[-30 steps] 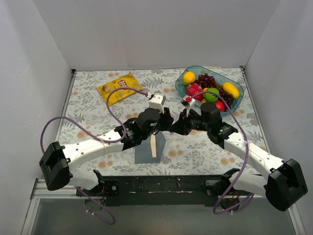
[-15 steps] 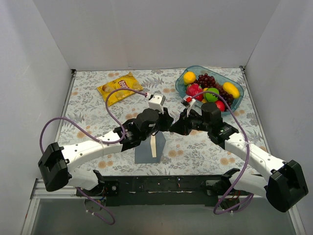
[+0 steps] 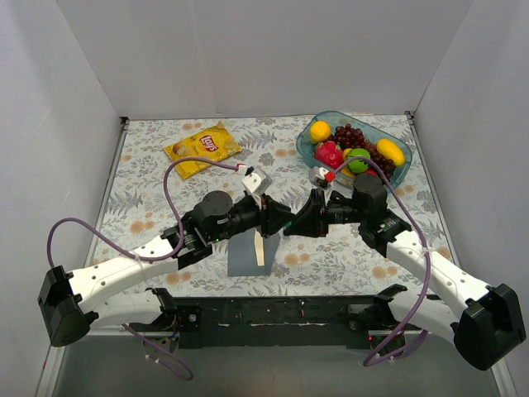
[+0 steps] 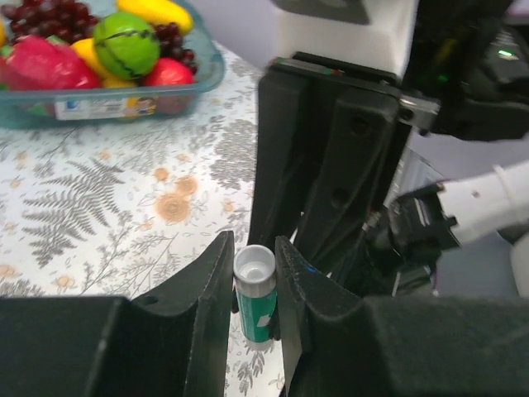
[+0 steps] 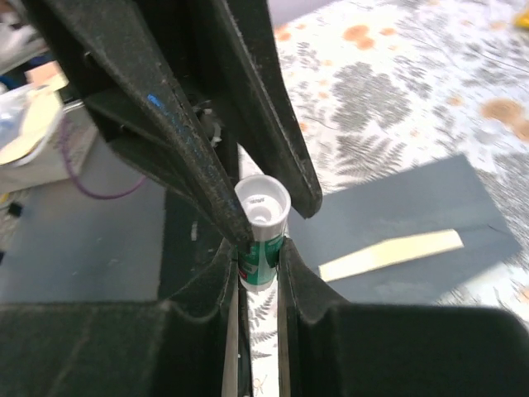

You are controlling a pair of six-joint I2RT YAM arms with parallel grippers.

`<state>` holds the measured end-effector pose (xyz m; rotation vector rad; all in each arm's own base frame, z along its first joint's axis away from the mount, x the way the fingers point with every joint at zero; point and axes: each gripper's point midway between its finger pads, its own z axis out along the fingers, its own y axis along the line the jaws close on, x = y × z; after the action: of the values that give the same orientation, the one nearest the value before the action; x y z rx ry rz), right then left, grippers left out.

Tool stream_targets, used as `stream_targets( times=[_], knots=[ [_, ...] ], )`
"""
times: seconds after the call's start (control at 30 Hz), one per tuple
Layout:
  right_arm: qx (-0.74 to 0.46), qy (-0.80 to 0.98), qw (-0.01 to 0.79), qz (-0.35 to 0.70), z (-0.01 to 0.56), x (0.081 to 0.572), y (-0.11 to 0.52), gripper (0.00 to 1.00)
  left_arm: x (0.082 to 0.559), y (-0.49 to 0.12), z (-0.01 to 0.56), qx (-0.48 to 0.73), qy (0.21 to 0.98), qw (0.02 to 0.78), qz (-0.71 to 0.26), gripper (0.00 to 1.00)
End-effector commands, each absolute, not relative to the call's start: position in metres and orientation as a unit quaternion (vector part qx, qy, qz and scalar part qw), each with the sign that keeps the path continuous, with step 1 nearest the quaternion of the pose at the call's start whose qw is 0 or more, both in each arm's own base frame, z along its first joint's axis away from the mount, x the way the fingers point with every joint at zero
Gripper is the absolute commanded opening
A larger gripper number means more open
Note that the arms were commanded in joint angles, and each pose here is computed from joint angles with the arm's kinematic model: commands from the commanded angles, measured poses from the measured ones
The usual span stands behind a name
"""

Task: Place the letter into the envelope and seal it
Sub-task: Unscrew the solid glue.

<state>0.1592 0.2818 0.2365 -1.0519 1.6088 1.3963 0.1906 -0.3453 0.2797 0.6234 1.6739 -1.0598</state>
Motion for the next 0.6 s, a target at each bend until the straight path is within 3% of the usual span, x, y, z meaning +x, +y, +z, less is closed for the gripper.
stream_targets(
  times=[0.0, 0.03, 0.07, 0.13, 0.2, 0.37, 0.57],
  knots=[
    [-0.504, 0.486, 0.353, 0.621, 0.279, 0.108, 0.281, 0.01, 0.137, -0.361, 0.309, 0.366, 0.608, 0.477, -0.518, 0.03],
    [-0.514, 0.470, 0.354, 0.624, 0.281, 0.104, 0.280, 0.01, 0.137, -0.361, 0.309, 0.369, 0.608, 0.476, -0.518, 0.10],
    [-0.513, 0.469, 0.354, 0.626, 0.283, 0.104, 0.280, 0.01, 0.139, -0.360, 0.308, 0.368, 0.611, 0.480, -0.511, 0.23],
    [-0.494, 0.492, 0.364, 0.617, 0.280, 0.113, 0.282, 0.01, 0.144, -0.358, 0.308, 0.362, 0.616, 0.488, -0.501, 0.60],
    [-0.470, 0.530, 0.379, 0.596, 0.277, 0.131, 0.286, 0.01, 0.161, -0.351, 0.308, 0.335, 0.634, 0.513, -0.471, 0.78],
    [-0.380, 0.656, 0.414, 0.504, 0.245, 0.193, 0.290, 0.01, 0.199, -0.324, 0.320, 0.242, 0.656, 0.585, -0.410, 0.88],
    [-0.343, 0.685, 0.424, 0.483, 0.239, 0.211, 0.289, 0.01, 0.237, -0.294, 0.315, 0.119, 0.702, 0.616, -0.337, 0.82]
  ],
)
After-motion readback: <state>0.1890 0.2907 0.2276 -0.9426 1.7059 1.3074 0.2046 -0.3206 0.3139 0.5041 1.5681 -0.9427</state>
